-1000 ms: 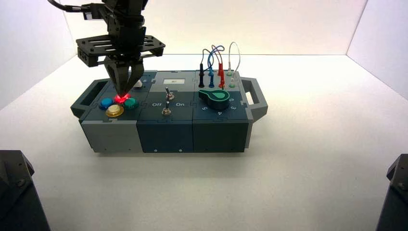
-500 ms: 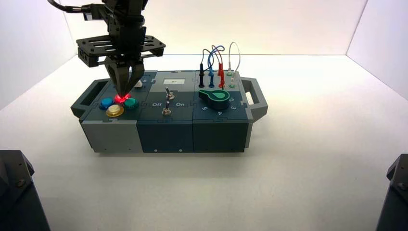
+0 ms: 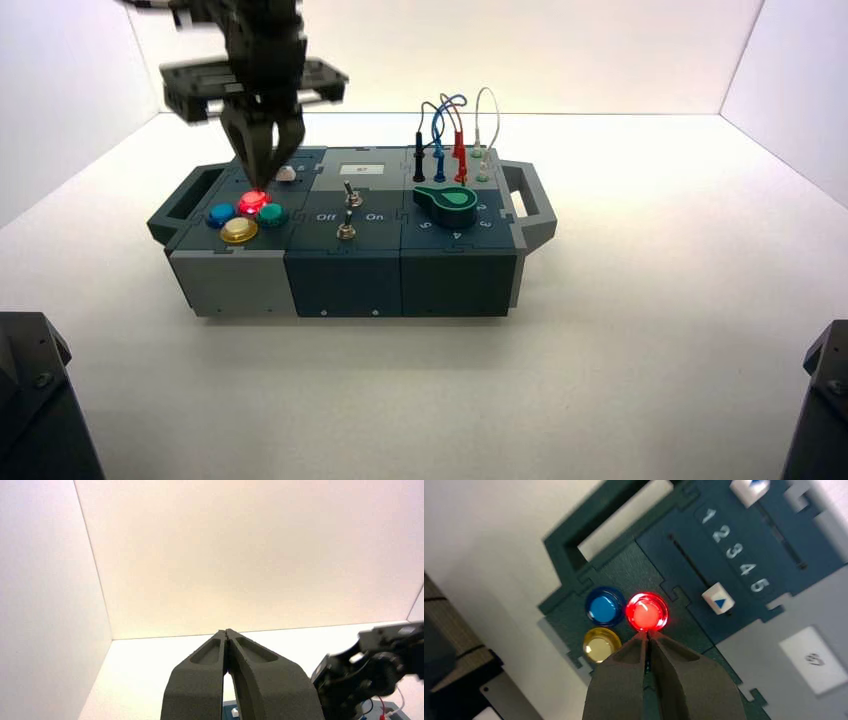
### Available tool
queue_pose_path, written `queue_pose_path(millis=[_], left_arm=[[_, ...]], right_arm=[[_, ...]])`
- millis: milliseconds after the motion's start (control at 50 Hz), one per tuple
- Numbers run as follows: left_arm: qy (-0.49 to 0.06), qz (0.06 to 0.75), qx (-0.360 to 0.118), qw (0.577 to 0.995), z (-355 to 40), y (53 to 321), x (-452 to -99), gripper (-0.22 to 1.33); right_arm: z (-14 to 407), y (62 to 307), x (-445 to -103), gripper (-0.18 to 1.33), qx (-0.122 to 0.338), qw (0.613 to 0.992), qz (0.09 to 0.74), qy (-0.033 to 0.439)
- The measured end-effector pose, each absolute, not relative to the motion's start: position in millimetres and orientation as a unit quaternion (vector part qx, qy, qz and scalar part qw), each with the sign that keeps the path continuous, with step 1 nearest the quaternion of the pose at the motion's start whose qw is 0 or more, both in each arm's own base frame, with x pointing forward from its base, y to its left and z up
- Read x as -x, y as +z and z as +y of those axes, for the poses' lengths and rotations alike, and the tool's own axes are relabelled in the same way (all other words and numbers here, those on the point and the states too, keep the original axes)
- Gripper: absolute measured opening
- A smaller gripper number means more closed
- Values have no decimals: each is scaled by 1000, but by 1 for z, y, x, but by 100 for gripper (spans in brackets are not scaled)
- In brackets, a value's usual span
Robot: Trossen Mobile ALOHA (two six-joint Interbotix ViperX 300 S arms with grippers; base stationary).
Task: Push the red button with the right gripper.
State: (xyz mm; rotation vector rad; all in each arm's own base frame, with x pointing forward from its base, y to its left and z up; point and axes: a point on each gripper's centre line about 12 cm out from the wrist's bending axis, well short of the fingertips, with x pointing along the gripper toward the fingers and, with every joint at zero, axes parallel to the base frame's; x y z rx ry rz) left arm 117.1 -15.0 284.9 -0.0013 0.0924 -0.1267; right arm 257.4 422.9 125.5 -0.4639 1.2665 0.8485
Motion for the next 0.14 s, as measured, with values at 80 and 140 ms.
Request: queue_pose_path(millis=[80, 140], left_arm=[[-63, 47, 1, 997, -15, 285, -117, -16], [-63, 47, 0, 997, -15, 285, -117, -16]], right_arm=[[424, 132, -257, -14, 206, 702, 563, 384], [425, 134, -258, -14, 205, 702, 563, 384]])
